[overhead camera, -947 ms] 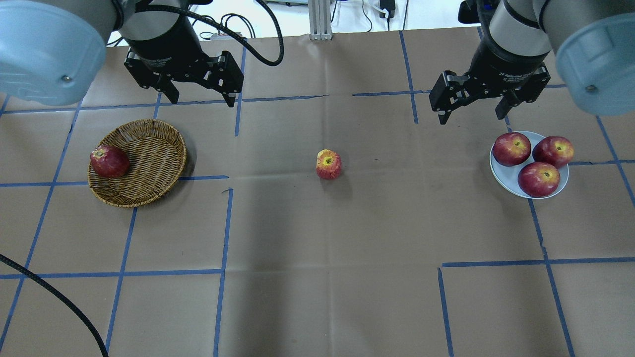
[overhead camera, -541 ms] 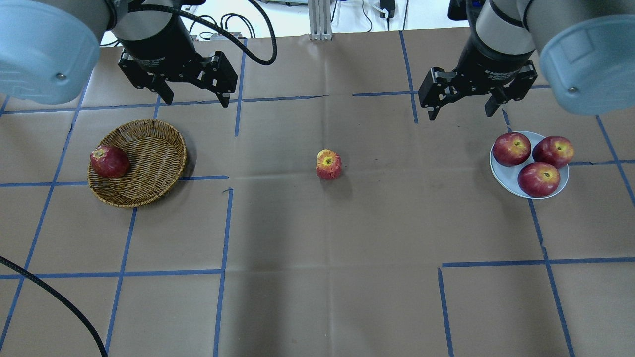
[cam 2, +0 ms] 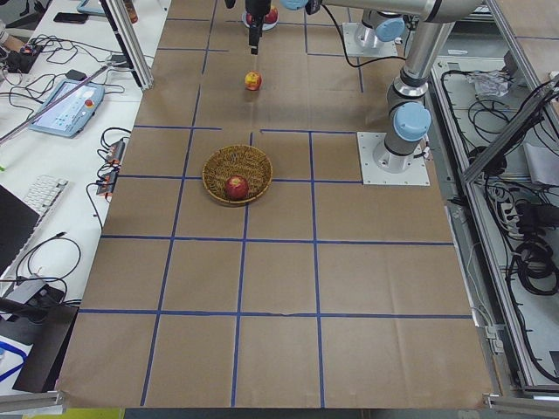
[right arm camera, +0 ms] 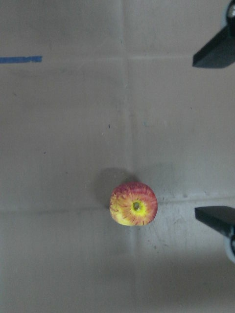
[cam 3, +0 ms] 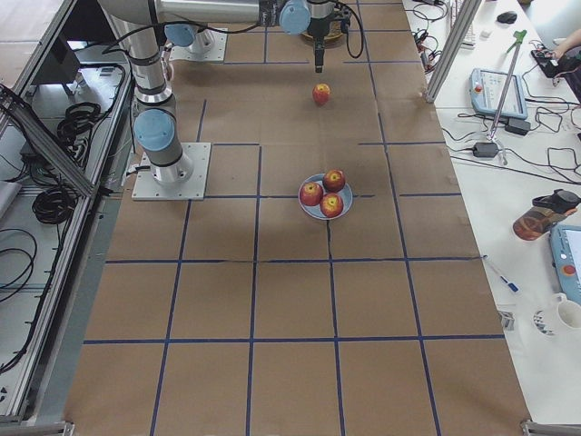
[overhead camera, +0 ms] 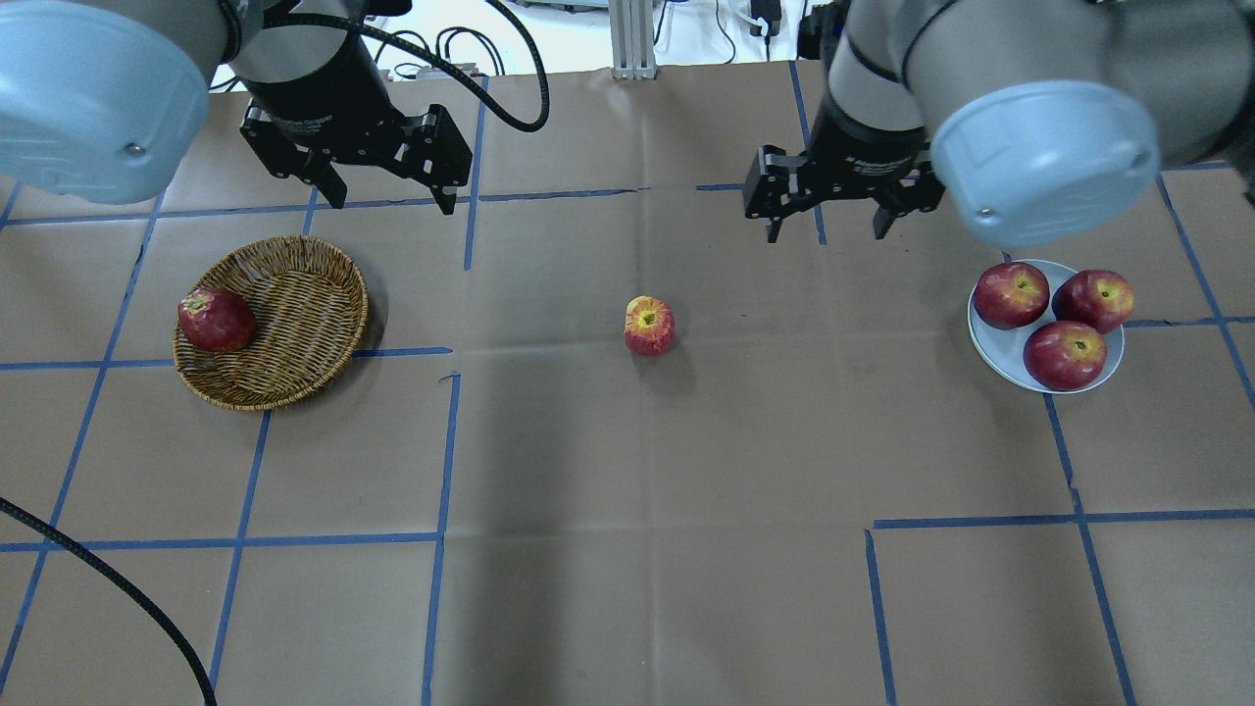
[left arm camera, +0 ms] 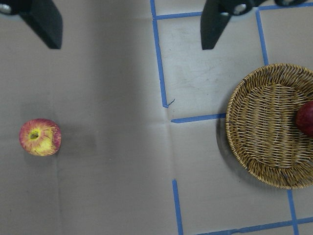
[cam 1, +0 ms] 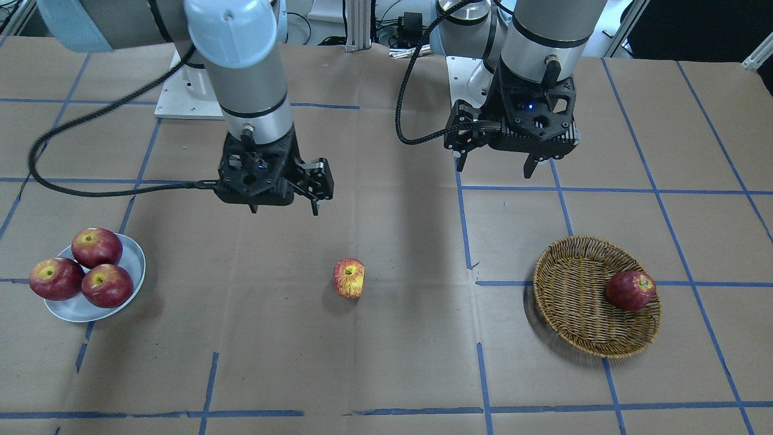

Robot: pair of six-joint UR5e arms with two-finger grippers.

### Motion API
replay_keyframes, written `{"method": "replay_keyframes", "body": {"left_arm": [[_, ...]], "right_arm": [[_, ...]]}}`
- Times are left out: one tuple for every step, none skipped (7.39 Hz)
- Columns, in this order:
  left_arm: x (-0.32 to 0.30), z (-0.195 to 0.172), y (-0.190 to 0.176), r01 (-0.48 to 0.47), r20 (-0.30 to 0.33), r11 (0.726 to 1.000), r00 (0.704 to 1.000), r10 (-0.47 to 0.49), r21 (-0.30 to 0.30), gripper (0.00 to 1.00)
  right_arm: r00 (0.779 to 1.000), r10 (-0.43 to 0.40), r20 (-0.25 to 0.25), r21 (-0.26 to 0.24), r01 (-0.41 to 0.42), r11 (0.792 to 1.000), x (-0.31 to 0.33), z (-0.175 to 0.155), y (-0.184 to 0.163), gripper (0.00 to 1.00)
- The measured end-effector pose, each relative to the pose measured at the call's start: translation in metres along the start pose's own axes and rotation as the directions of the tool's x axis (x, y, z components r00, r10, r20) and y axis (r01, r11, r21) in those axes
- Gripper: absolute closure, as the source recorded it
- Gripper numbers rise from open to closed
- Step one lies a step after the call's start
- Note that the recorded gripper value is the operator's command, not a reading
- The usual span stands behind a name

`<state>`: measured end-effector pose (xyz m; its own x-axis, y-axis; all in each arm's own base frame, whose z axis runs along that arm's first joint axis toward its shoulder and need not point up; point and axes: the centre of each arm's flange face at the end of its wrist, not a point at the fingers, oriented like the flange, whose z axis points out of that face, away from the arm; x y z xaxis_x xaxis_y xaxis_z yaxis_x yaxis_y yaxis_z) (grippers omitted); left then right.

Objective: Transfer apple from basket to plate
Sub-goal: 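Move the right gripper down over the streaked apple and close on it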

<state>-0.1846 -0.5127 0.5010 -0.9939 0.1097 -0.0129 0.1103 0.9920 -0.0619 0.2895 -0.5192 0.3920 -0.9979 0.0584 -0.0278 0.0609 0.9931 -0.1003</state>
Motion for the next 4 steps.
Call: {"method": "replay_keyframes", "body": {"left_arm": [[0.0,0.001,0.0,0.0,0.0,1.0,1.0,0.0,-0.002,0.01],[0.0,0.002,-0.001,0.0,0.0,1.0,1.0,0.0,-0.004,0.01],[0.0,0.003,-0.001,0.0,0.0,1.0,1.0,0.0,-0.006,0.01],[0.0,0.003,-0.001,0.0,0.0,1.0,1.0,0.0,-0.007,0.01]], "right_arm": [[1.0,0.016,0.004,0.008,-0.016,1.0,-0.023,0.025,-0.001,0.0],[1.0,0.025,0.006,0.011,-0.025,1.0,-0.04,0.052,-0.004,0.0],[1.0,0.027,0.006,0.009,-0.027,1.0,-0.05,0.078,-0.007,0.0],[1.0,0.026,0.004,0.003,-0.026,1.0,-0.057,0.104,-0.011,0.0]]}}
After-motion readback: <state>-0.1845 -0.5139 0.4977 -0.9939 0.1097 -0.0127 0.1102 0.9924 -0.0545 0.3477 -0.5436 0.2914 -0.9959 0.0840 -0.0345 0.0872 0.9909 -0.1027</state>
